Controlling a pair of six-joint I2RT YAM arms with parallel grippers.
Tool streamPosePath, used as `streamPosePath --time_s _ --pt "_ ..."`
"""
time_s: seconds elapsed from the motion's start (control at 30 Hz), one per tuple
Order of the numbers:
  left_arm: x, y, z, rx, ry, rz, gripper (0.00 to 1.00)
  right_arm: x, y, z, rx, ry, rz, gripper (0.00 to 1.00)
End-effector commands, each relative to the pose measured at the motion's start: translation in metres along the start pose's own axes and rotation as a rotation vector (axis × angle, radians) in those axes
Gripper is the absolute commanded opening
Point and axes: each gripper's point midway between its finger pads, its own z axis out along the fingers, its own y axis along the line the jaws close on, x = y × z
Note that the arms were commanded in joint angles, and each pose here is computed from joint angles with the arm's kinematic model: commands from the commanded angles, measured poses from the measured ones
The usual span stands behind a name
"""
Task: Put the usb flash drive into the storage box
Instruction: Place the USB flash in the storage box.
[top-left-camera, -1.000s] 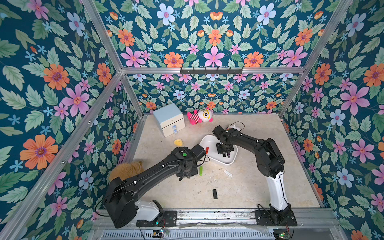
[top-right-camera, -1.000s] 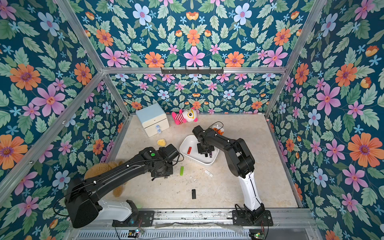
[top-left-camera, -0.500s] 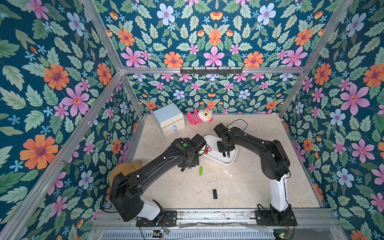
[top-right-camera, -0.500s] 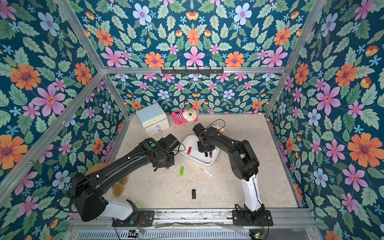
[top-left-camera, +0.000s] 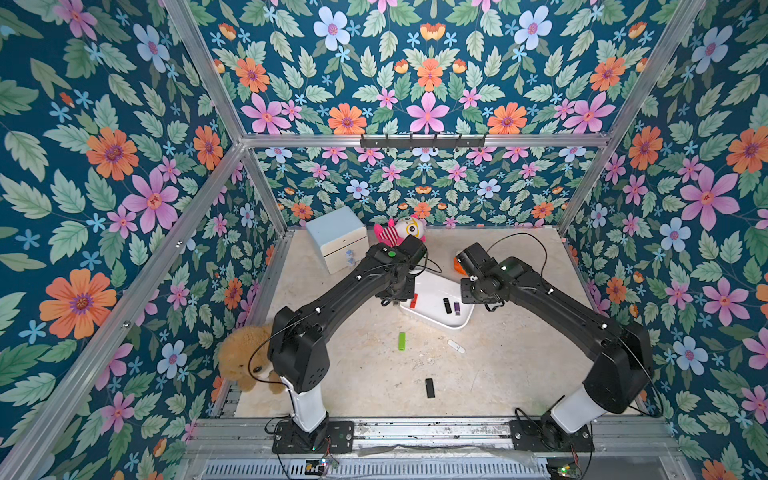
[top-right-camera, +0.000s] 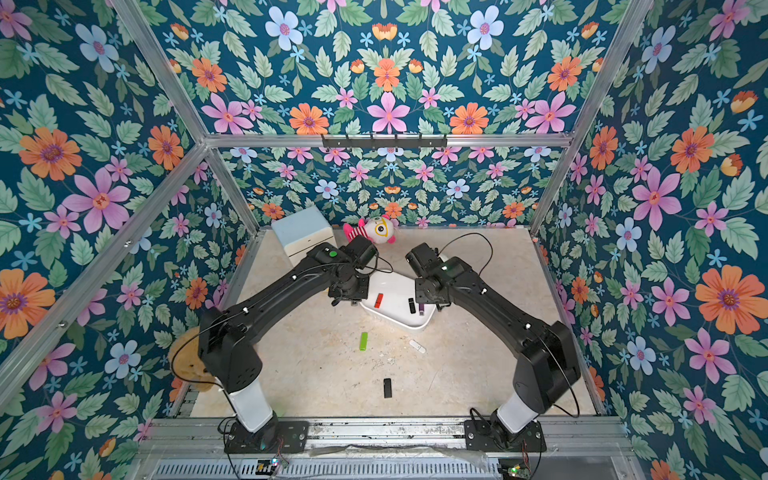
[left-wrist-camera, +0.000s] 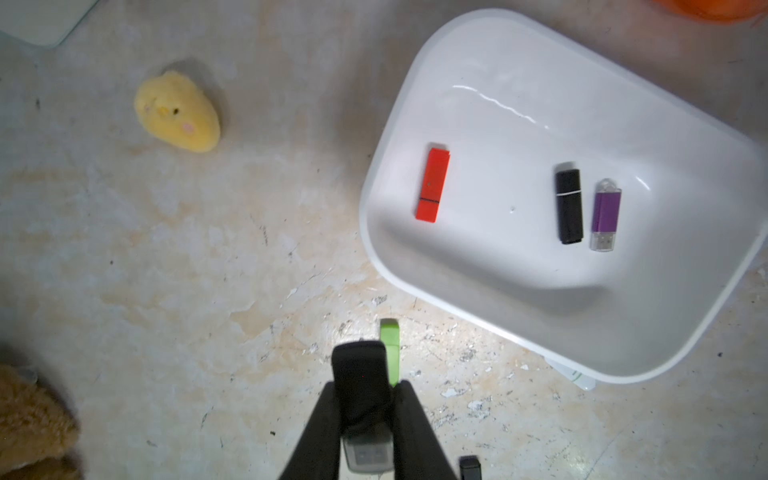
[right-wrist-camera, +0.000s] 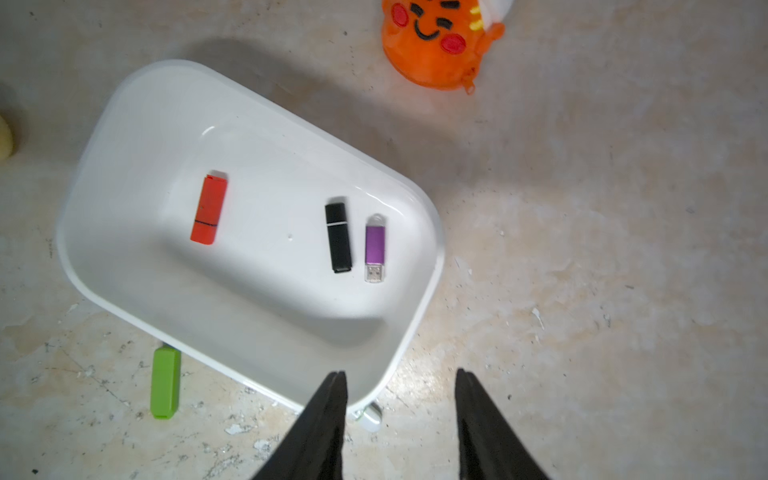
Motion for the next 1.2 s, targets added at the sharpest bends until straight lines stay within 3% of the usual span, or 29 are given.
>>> streamPosePath --time_s 0.0,0.5,1.17 --pt "-0.017 -0.014 0.011 0.039 -0.005 0.063 0.0 0.024 -0.024 0.0 0.068 0.027 0.079 0.48" --pt "-0.051 -0.049 0.084 0.114 0.03 0.127 0.0 0.085 -0.058 -0.006 0.058 0.073 0.21 0.53" --pt "-0.042 -0.068 0.145 0.142 0.113 0.14 0.0 0.108 -0.065 -0.002 0.062 0.108 0.226 0.53"
